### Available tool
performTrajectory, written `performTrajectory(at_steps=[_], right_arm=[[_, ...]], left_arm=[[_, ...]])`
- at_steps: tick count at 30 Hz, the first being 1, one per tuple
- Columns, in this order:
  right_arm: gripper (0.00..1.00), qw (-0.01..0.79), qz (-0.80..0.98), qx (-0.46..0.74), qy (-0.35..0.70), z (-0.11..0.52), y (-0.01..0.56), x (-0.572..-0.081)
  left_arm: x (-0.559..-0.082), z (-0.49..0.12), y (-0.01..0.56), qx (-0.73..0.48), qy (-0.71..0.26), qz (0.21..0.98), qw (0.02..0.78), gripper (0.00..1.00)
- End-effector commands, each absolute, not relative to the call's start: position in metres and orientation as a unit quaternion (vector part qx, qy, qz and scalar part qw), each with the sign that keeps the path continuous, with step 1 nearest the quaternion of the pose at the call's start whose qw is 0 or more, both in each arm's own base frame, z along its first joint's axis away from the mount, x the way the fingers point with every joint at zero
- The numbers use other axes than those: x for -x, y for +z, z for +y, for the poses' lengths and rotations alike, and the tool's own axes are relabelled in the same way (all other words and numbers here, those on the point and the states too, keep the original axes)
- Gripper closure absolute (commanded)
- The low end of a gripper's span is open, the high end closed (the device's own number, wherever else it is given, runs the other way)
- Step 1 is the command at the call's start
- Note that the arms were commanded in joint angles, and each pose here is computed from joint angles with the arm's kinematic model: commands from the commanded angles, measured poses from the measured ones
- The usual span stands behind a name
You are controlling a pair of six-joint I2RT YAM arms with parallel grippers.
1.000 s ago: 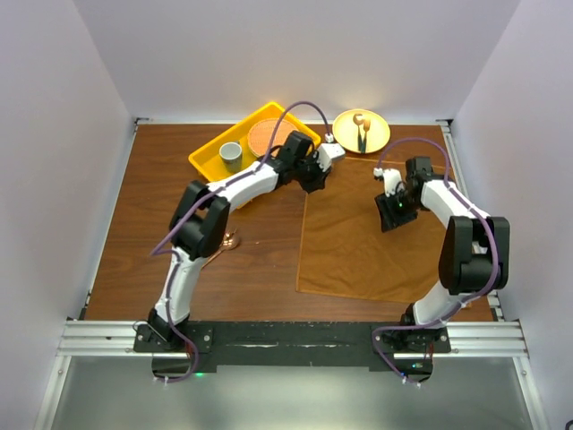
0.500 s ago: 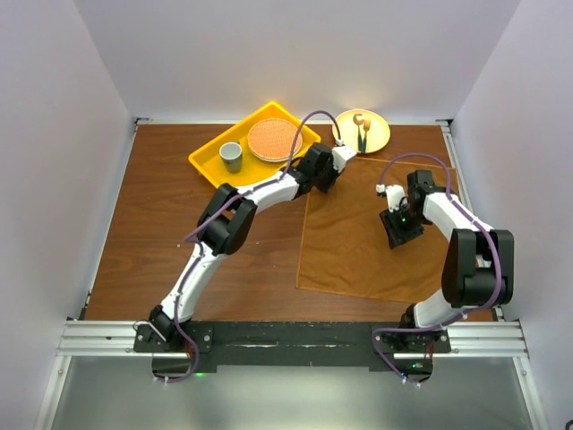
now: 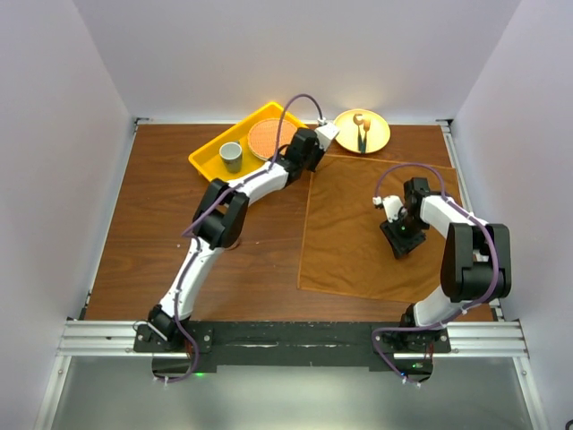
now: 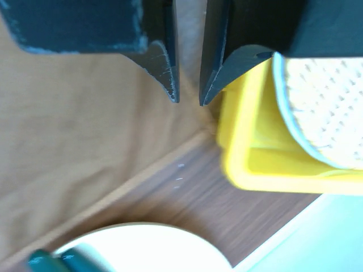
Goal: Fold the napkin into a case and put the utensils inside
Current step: Flatten out the napkin at the center of the board.
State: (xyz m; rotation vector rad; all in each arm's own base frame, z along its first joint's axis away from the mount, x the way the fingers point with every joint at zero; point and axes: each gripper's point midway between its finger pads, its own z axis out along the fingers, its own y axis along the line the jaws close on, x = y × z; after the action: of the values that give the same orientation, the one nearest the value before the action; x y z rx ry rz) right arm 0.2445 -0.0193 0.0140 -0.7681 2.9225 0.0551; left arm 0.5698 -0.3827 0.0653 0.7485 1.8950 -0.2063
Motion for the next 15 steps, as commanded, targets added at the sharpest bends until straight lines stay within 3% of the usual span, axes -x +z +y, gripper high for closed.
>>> performTrajectory(at_steps=[1, 3, 4, 6, 10, 15], right_arm=[[0.55, 0.051, 0.958, 0.281, 0.018, -0.022, 0.021, -0.231], [0.54, 0.047, 0.955, 0.291, 0.015, -0.023, 0.02, -0.224], [0.53, 0.053, 0.955, 0.293, 0.014, -0.023, 0.022, -0.224], [0.52, 0.062, 0.954, 0.293, 0.023, -0.019, 0.026, -0.225], [0.45, 0.102, 0.951, 0.283, 0.071, 0.002, 0.061, -0.236], [0.36, 0.142, 0.941, 0.298, 0.071, -0.001, 0.108, -0.243]], left_arm=[[-0.569, -0.39, 0.132, -0.322, -0.145, 0.751, 0.557, 0.69], [-0.544, -0.395, 0.129, -0.359, -0.18, 0.739, 0.541, 0.63], [-0.534, -0.395, 0.155, -0.37, -0.193, 0.722, 0.552, 0.58], [-0.505, -0.397, 0.146, -0.417, -0.225, 0.711, 0.52, 0.39], [-0.431, -0.385, 0.152, -0.516, -0.283, 0.683, 0.433, 0.33], [-0.34, -0.359, 0.14, -0.603, -0.344, 0.625, 0.356, 0.34]])
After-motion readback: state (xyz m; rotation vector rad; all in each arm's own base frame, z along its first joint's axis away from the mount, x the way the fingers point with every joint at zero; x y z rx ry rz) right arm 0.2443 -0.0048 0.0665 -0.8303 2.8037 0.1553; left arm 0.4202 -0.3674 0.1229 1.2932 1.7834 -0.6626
